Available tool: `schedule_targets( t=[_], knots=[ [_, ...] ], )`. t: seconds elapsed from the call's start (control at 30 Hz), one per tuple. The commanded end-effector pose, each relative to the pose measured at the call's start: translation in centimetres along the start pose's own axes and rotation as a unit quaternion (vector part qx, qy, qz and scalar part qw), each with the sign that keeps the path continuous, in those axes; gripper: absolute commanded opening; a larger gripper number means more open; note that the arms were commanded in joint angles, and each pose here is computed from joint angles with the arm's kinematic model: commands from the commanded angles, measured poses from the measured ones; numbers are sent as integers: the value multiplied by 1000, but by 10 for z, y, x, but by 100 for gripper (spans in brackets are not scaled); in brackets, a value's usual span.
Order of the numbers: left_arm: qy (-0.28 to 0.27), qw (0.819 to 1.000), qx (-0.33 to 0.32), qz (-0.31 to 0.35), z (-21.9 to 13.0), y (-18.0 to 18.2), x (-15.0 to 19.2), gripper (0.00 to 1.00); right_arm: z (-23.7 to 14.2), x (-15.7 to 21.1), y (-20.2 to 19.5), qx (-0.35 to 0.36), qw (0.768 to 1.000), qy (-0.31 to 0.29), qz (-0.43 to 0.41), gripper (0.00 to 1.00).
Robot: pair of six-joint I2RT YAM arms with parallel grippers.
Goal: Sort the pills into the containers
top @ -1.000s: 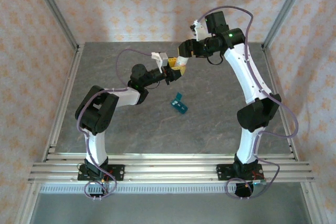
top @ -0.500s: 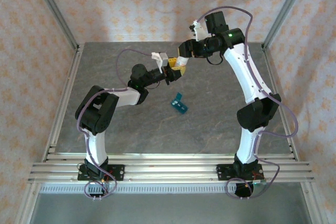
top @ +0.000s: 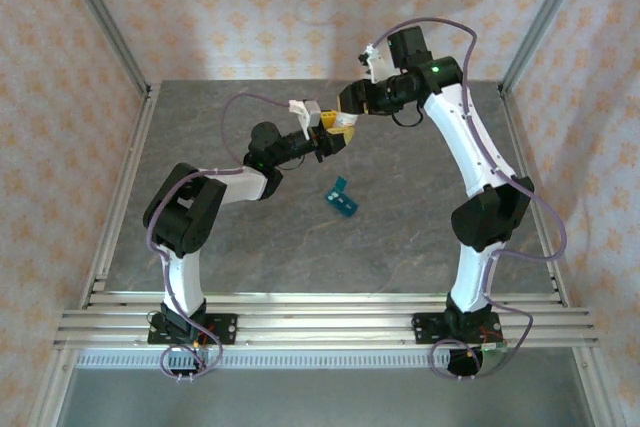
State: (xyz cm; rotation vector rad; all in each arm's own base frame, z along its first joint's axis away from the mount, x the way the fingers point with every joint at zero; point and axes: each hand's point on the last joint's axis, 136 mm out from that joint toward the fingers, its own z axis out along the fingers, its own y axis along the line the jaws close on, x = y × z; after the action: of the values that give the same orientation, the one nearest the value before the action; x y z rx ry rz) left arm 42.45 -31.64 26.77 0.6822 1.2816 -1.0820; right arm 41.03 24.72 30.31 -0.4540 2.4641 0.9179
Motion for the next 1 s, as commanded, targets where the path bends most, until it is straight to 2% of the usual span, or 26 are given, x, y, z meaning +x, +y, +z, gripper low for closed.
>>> schedule_targets(
  t=[0.0,0.2,0.3,0.4,0.47,0.63,0.73,0.83,0.9,0.97],
  knots=[
    [-46,998,28,40,2,-19,-41,0,-12,-1,3,8,1000,-13,-5,51],
    [-45,998,27,39,2,-20,-41,0,-9,-2,-2,15,1000,-17,17,38],
    [-48,998,24,43,2,-20,-42,0,-4,-4,-12,35,996,-32,70,30],
    [-51,997,18,51,1,-20,-44,0,0,0,-28,86,985,-58,140,24],
    [-52,997,14,56,2,-20,-45,0,0,4,-34,117,972,-87,182,24],
    [-52,997,11,57,3,-19,-43,0,-5,10,-31,144,946,-153,245,24],
    [-50,997,10,54,3,-19,-39,0,-4,10,-23,142,942,-170,254,24],
    [-49,997,10,53,4,-18,-37,0,0,8,-16,134,945,-162,251,25],
    [-49,997,8,54,4,-18,-37,0,-1,4,-14,137,948,-156,241,29],
    [-49,997,7,55,3,-18,-37,0,-7,-4,-10,132,952,-157,227,41]
  ],
)
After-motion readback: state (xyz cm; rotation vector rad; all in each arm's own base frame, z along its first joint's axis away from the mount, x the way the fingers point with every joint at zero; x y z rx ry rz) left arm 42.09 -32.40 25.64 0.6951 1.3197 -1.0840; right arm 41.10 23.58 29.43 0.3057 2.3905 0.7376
